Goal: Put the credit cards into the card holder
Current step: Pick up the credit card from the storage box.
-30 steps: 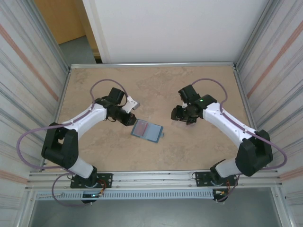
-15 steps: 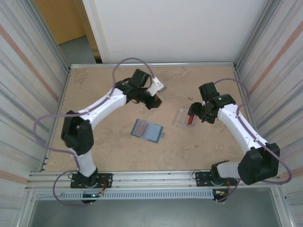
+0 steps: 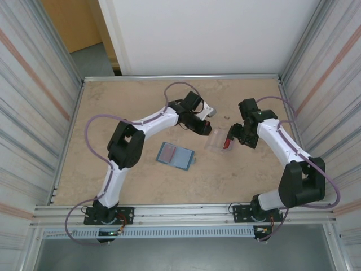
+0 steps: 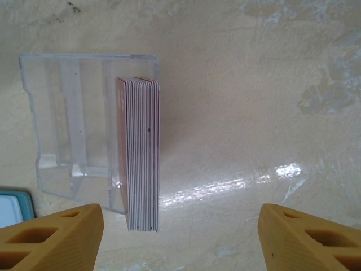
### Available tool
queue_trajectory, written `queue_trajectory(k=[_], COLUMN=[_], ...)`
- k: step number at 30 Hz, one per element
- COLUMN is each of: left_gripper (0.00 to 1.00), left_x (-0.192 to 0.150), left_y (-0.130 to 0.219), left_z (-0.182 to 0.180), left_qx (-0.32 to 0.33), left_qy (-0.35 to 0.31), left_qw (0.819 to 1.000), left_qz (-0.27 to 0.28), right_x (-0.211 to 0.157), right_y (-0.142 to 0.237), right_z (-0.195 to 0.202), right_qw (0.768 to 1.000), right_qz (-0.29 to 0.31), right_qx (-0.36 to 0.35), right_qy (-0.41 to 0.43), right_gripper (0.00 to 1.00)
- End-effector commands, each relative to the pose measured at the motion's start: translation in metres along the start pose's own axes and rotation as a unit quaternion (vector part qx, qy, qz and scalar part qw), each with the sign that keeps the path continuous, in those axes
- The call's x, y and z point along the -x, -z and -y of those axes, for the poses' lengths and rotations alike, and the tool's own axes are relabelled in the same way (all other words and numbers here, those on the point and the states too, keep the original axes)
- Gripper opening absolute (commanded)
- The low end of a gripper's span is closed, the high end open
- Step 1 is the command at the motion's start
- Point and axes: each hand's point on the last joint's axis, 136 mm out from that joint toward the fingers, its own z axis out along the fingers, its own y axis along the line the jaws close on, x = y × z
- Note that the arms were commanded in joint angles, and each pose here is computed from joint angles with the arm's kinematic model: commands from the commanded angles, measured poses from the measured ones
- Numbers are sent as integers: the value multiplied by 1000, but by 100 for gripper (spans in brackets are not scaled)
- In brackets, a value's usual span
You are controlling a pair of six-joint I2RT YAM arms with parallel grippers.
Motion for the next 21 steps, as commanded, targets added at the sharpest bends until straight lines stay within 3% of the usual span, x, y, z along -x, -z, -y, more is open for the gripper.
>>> queue_trajectory(k=[1,8,21], left_gripper=[0,0,0], left_x=[8,-5,-30], left_y=[-9,-30,-48], left_z=[14,19,-7], left_qx=[-31,-37,-3], left_qy=[21,20,47], left_qw=[999,999,998], left_qz=[0,-20,-50], right_x=[7,7,6], right_y=[-2,-15,-30], right_z=[-8,-13,-10], right_qw=[1000,1000,999], right_qz=[-2,-16,-31], right_qx=[13,21,0], right_qy=[10,17,31], right_gripper=[70,68,65])
